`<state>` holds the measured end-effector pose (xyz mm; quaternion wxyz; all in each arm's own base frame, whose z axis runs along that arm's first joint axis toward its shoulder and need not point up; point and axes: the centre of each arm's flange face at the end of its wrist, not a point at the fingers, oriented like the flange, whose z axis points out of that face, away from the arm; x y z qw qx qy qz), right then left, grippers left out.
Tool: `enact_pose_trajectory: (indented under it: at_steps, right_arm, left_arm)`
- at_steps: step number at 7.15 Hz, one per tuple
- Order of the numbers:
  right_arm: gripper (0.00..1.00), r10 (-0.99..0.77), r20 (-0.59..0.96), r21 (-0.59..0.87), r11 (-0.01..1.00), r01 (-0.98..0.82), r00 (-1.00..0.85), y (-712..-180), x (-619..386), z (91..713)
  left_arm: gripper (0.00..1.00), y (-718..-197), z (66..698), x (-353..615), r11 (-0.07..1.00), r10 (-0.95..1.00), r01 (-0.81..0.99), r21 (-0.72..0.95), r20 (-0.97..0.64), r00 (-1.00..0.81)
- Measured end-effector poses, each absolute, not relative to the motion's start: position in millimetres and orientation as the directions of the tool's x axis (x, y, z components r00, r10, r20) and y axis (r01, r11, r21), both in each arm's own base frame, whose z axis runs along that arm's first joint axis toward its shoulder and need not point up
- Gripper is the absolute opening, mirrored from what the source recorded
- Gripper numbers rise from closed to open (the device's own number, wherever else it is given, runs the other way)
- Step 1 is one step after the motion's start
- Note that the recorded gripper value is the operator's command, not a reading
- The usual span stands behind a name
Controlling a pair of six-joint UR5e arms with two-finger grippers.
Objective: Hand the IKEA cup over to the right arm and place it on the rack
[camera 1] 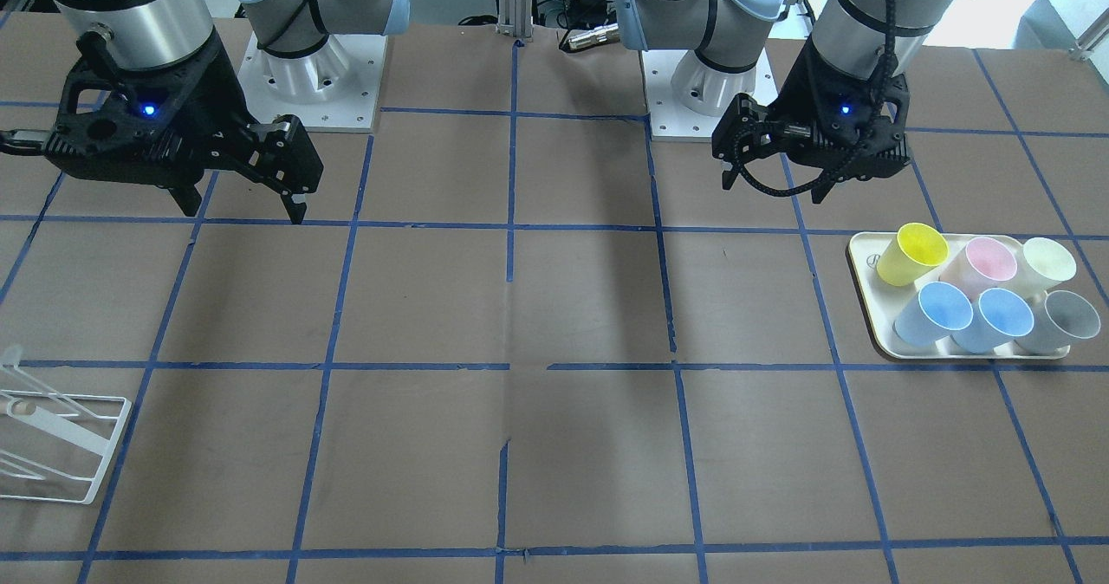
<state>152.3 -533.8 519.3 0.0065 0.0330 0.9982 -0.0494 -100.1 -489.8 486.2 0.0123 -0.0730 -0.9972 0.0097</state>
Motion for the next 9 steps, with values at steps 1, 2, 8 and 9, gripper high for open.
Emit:
enact_pose_trajectory:
  at_steps: [1, 2, 8, 9]
  right_arm:
    - [1.0, 0.067, -0.041, -0.098, 0.993, 0.071, -0.997, -534, 154, 520]
    - [1.0, 0.069, -0.048, -0.098, 0.992, 0.073, -0.996, -534, 155, 520]
    - [1.0, 0.071, -0.048, -0.091, 0.993, 0.075, -0.996, -534, 155, 518]
    - [1.0, 0.071, -0.047, -0.09, 0.993, 0.075, -0.996, -534, 154, 518]
  left_arm:
    - [1.0, -493, 489, -86, 0.99, 0.142, 0.141, -0.026, 0.017, -0.99]
    - [1.0, -497, 490, -61, 0.99, 0.138, 0.138, -0.028, 0.012, -0.99]
    - [1.0, -506, 451, 117, 0.931, 0.364, 0.365, 0.033, 0.027, -0.931]
    - [1.0, -510, 440, 142, 0.904, 0.425, 0.426, 0.031, 0.03, -0.905]
